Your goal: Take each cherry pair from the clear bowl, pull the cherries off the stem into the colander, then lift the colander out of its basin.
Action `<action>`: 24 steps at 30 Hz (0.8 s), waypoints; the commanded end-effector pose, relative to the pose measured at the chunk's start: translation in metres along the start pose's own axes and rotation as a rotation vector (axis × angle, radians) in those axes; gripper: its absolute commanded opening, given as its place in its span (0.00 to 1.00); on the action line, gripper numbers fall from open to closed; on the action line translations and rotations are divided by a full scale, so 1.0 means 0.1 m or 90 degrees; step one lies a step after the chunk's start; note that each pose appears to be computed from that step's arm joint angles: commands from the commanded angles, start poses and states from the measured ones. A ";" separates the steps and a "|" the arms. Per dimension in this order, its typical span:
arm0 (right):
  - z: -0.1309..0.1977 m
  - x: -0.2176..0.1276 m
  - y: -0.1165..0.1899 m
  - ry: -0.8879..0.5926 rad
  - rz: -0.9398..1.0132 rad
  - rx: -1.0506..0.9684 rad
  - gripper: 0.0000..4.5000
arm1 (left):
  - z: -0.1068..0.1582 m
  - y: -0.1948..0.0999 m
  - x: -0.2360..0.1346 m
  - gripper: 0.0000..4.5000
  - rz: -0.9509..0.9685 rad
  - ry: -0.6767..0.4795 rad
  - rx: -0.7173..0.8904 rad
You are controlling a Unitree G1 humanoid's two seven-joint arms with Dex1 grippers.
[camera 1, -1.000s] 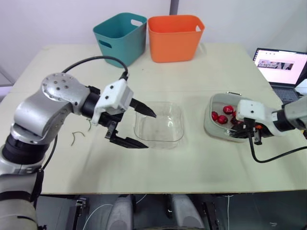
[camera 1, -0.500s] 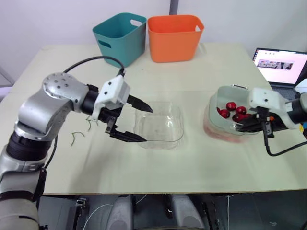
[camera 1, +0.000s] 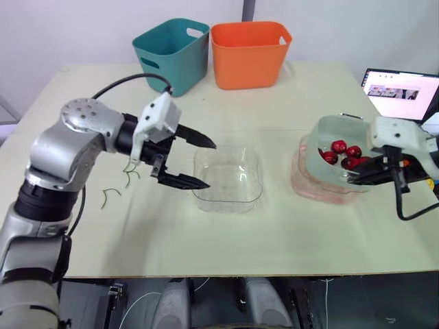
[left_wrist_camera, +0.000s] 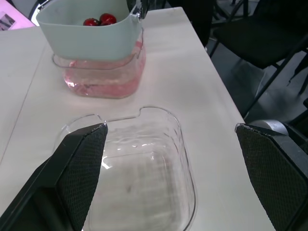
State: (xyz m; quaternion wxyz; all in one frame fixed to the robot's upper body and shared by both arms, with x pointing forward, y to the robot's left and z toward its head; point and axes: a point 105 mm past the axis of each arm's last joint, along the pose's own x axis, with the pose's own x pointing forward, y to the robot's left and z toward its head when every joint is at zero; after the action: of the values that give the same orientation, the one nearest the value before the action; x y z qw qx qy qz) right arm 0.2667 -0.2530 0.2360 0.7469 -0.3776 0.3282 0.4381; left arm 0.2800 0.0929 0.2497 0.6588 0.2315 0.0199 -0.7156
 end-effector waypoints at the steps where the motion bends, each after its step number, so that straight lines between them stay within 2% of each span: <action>1: 0.07 -0.14 -0.04 -0.009 -0.030 -0.021 0.09 | 0.14 0.03 -0.08 1.00 0.020 -0.011 0.038; 14: 0.10 -0.16 -0.05 -0.014 -0.030 -0.034 0.09 | 0.09 0.10 -0.08 1.00 0.052 -0.015 0.035; 24: 0.19 -0.25 -0.11 -0.031 -0.032 -0.044 0.09 | 0.00 0.31 -0.25 1.00 0.136 -0.010 0.022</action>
State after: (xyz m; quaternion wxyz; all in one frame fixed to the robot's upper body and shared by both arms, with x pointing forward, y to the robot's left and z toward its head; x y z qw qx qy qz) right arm 0.2695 -0.2498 0.2558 0.7463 -0.3884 0.3009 0.4490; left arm 0.3083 0.1070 0.2513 0.7180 0.2244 0.0069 -0.6589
